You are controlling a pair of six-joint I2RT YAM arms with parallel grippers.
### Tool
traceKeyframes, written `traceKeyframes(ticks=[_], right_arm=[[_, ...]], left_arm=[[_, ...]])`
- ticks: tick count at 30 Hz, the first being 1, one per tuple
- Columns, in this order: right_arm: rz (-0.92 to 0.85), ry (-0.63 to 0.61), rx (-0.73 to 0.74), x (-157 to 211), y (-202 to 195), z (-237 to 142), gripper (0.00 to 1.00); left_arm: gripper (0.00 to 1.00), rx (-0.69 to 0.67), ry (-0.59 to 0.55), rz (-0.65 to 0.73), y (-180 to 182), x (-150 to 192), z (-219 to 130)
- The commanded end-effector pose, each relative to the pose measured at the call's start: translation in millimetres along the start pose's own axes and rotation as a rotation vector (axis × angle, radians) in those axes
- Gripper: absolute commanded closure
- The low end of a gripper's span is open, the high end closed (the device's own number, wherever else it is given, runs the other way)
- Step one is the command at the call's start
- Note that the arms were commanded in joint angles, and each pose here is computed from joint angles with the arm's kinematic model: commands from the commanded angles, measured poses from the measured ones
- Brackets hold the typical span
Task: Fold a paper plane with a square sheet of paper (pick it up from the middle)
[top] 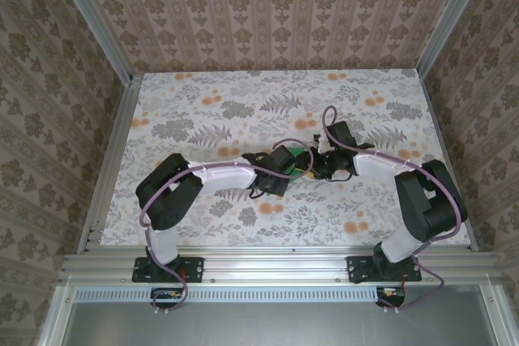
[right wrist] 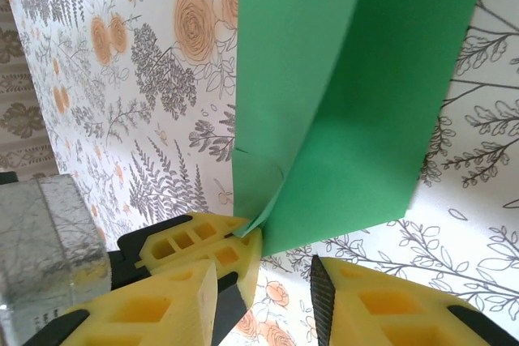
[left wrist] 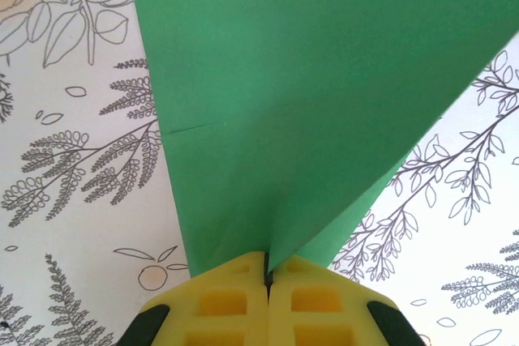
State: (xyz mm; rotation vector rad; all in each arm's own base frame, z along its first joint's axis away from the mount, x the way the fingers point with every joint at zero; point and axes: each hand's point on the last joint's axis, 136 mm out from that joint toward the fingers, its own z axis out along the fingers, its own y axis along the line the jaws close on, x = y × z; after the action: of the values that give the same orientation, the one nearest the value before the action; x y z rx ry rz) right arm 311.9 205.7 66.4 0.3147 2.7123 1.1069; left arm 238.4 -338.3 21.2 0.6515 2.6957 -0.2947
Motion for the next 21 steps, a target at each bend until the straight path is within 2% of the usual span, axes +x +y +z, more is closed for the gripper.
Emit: traceKeyframes(ticks=[1,7,17,19,21], right_arm=[[0.004,0.005,-0.033,-5,8,2,0.62],[0.015,0.018,-0.079,-11,18,8,0.60],[-0.024,-0.051,-0.040,-4,7,-7,0.57],[-0.020,-0.048,-0.048,-1,4,-6,0.62],[-0.013,-0.035,-0.050,3,1,-2,0.72]], left_arm=[[0.95,0.049,0.014,0.008,-5,4,-4],[0.96,0.088,0.024,-0.012,-7,5,-2],[0.96,0.287,0.002,-0.148,-5,-1,-4],[0.96,0.325,0.006,-0.164,-5,-1,-4],[0.97,0.344,0.006,-0.176,-4,-2,-4]])
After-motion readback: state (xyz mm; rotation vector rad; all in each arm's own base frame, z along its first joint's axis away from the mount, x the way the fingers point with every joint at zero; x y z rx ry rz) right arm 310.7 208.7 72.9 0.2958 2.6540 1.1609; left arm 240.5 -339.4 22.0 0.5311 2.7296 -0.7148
